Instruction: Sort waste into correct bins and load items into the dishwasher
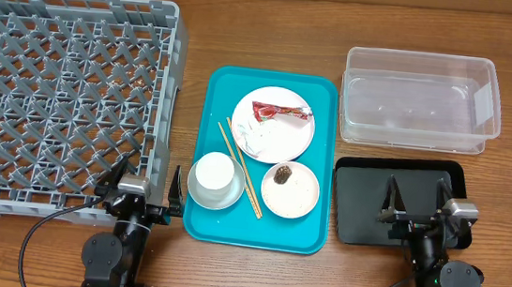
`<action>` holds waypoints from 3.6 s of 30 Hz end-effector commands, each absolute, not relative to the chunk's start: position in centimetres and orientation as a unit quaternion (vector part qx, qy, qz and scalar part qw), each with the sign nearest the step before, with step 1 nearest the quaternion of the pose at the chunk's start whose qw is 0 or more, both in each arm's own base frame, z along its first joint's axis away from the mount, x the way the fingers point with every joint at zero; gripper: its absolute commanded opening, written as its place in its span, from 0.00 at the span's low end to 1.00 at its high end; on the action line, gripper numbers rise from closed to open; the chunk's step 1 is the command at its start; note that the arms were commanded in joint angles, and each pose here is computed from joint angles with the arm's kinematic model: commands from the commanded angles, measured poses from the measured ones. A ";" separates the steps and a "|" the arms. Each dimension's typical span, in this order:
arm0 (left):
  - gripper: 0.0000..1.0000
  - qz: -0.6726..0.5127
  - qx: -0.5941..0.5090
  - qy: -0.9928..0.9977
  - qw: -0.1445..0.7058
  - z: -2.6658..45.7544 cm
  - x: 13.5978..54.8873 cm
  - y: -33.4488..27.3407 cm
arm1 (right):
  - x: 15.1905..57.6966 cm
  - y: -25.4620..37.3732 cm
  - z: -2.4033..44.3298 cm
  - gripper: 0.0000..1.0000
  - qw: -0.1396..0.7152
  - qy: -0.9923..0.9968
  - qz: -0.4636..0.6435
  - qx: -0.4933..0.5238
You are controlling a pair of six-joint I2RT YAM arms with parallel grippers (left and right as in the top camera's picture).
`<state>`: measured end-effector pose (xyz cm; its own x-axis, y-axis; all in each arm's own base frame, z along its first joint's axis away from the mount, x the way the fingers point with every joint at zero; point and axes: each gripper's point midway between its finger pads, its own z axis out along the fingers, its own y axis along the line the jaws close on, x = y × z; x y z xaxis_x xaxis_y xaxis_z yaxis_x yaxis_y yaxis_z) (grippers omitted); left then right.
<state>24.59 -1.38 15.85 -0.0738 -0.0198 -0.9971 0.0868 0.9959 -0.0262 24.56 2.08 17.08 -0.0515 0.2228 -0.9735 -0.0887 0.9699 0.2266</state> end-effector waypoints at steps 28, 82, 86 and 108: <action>1.00 -0.012 0.014 0.723 0.691 16.4 24.7 -0.5 | 24.5 2.5 17.7 1.00 0.696 0.704 0.133 0.047; 1.00 -0.054 -0.060 0.942 0.325 20.4 22.5 -0.9 | 34.5 19.6 22.7 0.92 0.308 0.866 0.086 -0.384; 1.00 -0.054 -0.060 0.942 0.325 20.4 22.5 -0.9 | 35.6 22.7 18.1 0.92 0.272 0.852 0.074 -0.441; 1.00 -0.054 -0.060 0.943 0.323 20.3 22.4 -0.9 | 41.4 23.4 3.6 0.51 0.206 0.884 -0.001 -0.420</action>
